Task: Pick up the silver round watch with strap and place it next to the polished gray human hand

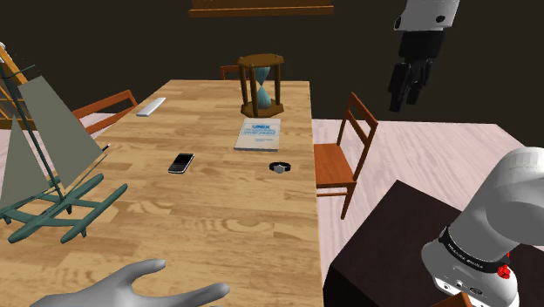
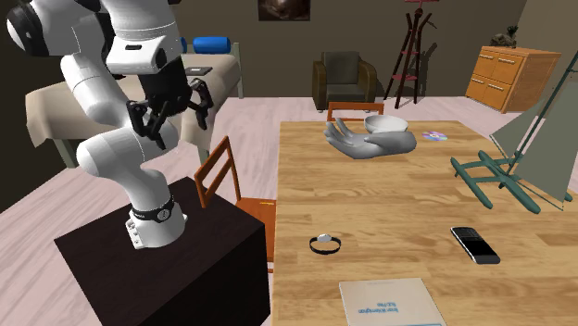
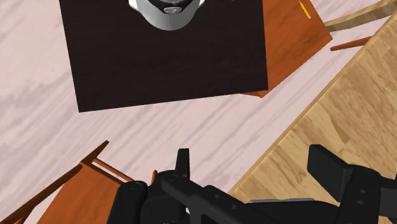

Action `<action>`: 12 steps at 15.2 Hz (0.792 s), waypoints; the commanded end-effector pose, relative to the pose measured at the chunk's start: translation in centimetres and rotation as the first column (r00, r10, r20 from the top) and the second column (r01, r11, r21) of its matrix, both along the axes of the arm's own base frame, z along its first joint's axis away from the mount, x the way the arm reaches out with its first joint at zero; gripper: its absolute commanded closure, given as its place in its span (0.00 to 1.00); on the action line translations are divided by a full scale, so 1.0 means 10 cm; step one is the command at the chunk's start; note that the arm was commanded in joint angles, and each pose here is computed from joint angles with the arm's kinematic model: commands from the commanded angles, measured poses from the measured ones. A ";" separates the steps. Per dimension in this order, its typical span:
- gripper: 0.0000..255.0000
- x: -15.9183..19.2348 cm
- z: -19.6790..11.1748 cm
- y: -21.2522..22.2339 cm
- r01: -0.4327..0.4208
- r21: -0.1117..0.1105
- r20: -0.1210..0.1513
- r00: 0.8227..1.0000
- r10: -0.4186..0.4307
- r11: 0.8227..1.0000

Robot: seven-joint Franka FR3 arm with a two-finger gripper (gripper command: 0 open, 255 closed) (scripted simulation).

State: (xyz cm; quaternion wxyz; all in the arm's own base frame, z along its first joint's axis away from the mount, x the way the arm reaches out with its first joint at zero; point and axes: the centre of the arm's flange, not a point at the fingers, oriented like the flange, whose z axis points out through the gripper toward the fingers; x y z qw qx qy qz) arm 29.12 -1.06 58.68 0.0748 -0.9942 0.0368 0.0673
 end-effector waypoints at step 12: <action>0.00 0.96 -0.78 0.70 -0.191 -0.080 0.088 0.976 0.197 0.978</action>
